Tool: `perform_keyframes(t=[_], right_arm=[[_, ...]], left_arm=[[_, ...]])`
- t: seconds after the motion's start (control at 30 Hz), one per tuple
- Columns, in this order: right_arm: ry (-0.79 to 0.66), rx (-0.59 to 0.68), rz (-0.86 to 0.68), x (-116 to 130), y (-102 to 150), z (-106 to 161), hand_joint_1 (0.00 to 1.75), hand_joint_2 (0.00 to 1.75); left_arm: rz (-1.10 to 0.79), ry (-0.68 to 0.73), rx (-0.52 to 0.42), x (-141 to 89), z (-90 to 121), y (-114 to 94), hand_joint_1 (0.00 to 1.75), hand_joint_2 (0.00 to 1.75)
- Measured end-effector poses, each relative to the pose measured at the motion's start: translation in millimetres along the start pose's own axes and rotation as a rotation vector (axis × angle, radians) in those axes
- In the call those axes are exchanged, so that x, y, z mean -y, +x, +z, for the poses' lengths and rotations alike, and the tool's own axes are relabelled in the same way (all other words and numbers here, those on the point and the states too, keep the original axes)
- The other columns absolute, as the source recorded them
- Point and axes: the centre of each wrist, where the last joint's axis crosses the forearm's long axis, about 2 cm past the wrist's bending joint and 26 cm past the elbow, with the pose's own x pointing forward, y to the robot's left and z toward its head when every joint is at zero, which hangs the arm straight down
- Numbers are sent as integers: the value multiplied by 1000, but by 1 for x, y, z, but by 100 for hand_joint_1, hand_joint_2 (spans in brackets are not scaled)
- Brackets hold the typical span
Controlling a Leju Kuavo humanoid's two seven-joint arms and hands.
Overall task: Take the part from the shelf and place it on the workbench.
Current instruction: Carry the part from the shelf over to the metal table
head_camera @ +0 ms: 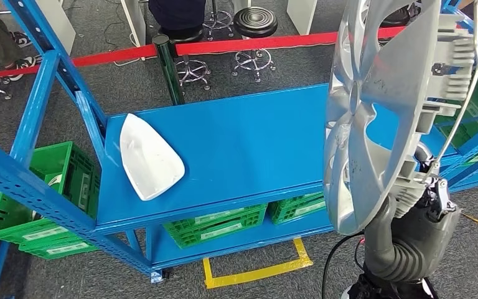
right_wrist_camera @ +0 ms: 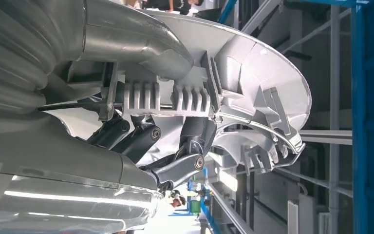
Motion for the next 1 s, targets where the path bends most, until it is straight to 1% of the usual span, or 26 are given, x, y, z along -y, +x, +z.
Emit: perform_keyframes(t=[1.0], right_arm=[[-4, -2, -6, -1, 0, 0, 175, 175]], left_arm=[[-23, -12, -6, 3, 0, 2, 0, 175]])
